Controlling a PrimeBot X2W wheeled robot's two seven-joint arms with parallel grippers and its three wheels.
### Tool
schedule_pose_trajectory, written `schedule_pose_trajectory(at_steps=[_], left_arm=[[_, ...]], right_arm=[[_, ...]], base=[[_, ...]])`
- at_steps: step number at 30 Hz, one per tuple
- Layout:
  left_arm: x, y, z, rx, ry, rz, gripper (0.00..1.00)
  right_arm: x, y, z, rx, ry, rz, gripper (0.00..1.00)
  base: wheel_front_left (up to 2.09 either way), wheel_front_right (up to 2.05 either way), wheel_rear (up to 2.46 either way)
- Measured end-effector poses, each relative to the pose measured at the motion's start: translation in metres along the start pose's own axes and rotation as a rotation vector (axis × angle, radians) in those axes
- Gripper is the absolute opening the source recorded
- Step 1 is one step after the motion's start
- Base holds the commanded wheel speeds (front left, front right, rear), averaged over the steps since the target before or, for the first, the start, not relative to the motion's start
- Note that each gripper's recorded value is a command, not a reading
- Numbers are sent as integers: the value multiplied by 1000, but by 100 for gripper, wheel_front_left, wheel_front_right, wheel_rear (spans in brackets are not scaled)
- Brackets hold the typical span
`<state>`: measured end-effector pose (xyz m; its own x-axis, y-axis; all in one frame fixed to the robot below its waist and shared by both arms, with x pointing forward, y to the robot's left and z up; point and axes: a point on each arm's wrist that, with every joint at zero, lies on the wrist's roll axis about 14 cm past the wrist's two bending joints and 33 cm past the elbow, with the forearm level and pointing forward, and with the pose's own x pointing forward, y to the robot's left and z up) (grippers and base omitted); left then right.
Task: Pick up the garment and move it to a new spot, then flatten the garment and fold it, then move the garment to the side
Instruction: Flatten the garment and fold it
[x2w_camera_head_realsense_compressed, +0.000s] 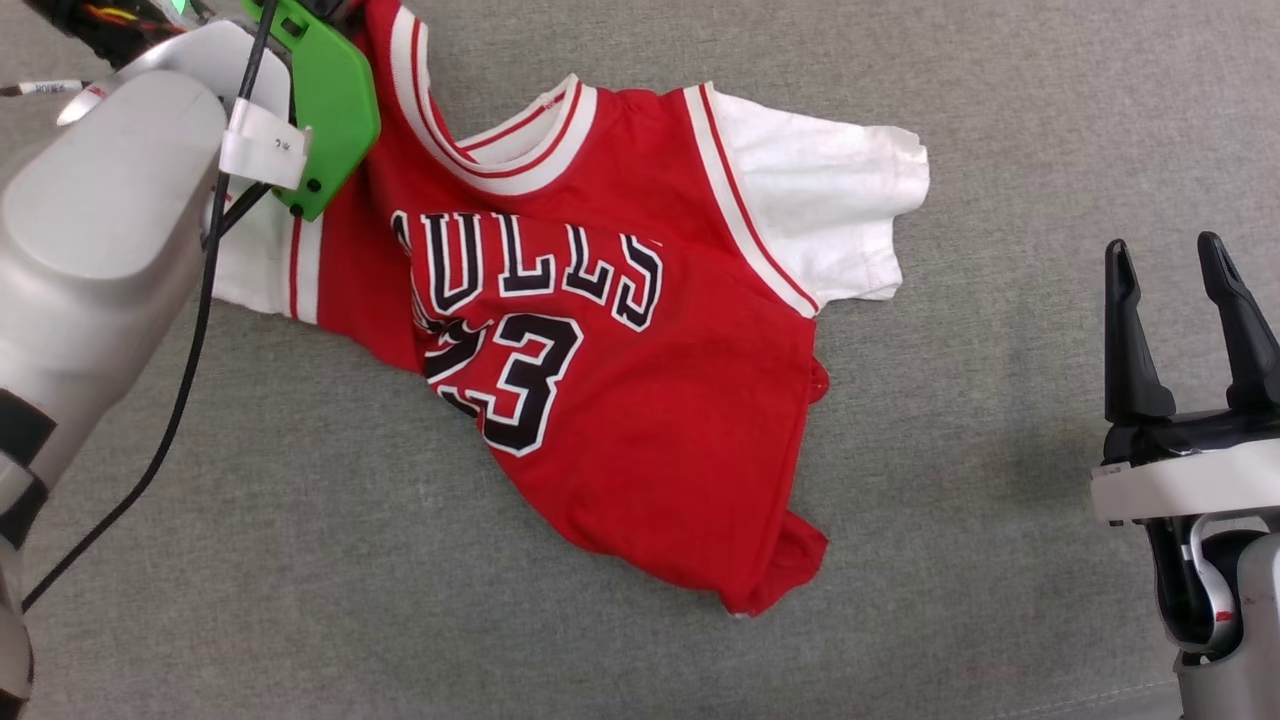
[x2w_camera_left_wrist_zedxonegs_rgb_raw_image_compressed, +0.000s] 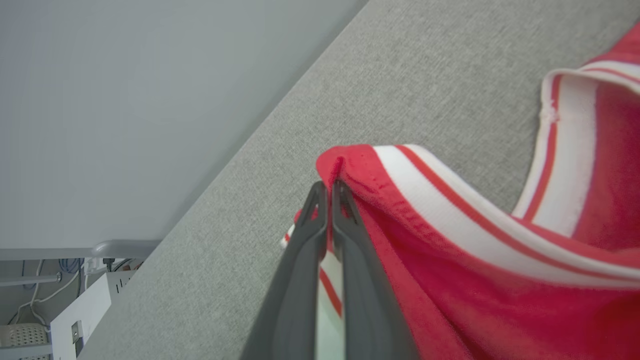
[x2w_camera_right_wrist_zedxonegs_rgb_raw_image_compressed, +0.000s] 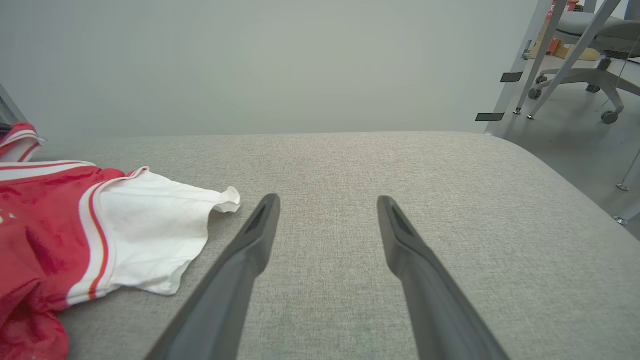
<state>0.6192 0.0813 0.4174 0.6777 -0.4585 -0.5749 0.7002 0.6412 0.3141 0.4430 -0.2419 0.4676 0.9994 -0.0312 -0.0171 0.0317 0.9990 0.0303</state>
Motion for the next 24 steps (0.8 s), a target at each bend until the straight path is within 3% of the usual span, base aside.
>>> schedule_pose_trajectory(at_steps=[4, 8, 9, 10, 11, 16, 20, 24], left_arm=[[16, -22, -46, -43, 120, -32, 0], [19, -27, -53, -70, 125, -42, 0], [19, -26, -52, -76, 118, -40, 16], [18, -25, -49, -76, 101, -37, 95], [16, -24, -45, -74, 70, -32, 100], [-2, -8, -12, -74, -123, 23, 100], [-39, 21, 40, -95, -345, 164, 100], [-80, 42, 59, -126, -445, 291, 100]], right_arm=[[-2, -8, -2, -14, 5, -20, 100], [-2, -9, -2, -27, 4, -22, 100], [-1, -8, -1, -28, 2, -20, 100], [0, -7, 0, -26, -2, -16, 100], [0, -6, 2, -25, -7, -12, 100], [3, -3, 17, -39, -45, 12, 100], [11, -1, 51, -90, -109, 58, 100], [25, 10, 86, -131, -178, 117, 100]], base=[[0, 0, 0], [0, 0, 0], [0, 0, 0], [0, 0, 0], [0, 0, 0], [0, 0, 0], [0, 0, 0], [0, 0, 0]])
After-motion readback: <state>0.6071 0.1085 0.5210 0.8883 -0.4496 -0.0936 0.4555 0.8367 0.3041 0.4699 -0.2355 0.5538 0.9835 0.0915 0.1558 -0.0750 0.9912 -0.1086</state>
